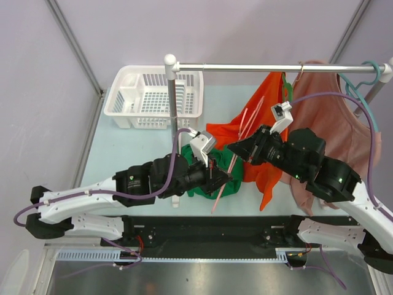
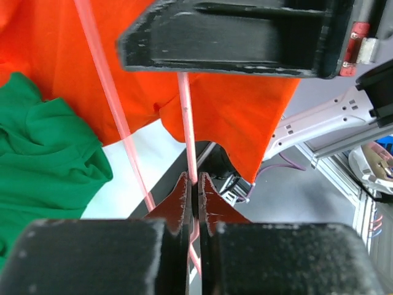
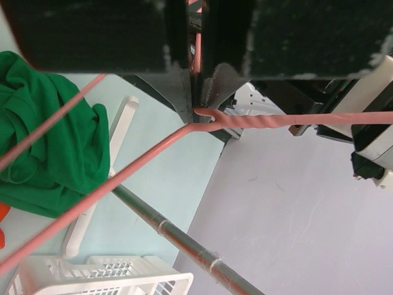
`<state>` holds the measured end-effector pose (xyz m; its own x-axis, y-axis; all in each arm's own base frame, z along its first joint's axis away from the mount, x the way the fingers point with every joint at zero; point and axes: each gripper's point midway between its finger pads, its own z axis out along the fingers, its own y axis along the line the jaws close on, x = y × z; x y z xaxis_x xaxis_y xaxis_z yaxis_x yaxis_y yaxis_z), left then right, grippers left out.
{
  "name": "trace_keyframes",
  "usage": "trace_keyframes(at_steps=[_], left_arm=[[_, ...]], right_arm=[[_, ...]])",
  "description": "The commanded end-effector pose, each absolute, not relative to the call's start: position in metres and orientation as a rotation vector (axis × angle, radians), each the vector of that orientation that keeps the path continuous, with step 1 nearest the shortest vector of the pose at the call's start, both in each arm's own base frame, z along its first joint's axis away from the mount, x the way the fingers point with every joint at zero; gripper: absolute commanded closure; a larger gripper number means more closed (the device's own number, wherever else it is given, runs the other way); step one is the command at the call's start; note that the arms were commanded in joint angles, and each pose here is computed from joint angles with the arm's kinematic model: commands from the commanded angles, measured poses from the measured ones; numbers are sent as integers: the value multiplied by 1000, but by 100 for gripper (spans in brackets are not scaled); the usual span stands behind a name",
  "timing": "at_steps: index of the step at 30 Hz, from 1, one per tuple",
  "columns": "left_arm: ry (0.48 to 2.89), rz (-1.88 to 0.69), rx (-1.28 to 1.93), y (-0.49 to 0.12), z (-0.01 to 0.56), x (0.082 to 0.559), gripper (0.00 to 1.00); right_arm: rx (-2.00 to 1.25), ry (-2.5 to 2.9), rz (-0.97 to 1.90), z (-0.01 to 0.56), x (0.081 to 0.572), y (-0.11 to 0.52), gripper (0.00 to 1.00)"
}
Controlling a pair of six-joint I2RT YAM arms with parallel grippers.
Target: Remove the t-shirt from the hanger
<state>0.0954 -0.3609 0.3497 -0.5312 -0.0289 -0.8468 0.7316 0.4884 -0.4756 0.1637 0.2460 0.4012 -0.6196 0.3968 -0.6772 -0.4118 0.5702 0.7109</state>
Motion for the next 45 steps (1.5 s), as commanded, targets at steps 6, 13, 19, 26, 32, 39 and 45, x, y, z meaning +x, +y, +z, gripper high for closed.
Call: trace_keyframes(at_steps=[6, 13, 19, 26, 32, 39, 45], left_arm=[[1797, -1070, 481, -348, 400, 114, 100], [1759, -1012, 448, -338, 426, 126, 100], [1767, -971, 343, -321, 445, 161, 100], [1756, -980, 257, -299, 459, 194, 100], [1798, -938, 186, -284, 443, 204, 100], [1831, -913, 135, -278, 426, 208, 100], [1858, -891, 131, -278, 413, 209, 100]], right_arm=[[-24, 1844, 1169, 426, 157, 233, 38], [46, 1749, 1097, 446, 147, 181, 8], [113, 1644, 1091, 465, 133, 138, 7], [151, 1612, 1087, 469, 125, 117, 7], [147, 1617, 1088, 468, 125, 118, 8], [137, 1632, 1094, 462, 127, 125, 8], [138, 1638, 1101, 461, 128, 128, 8]])
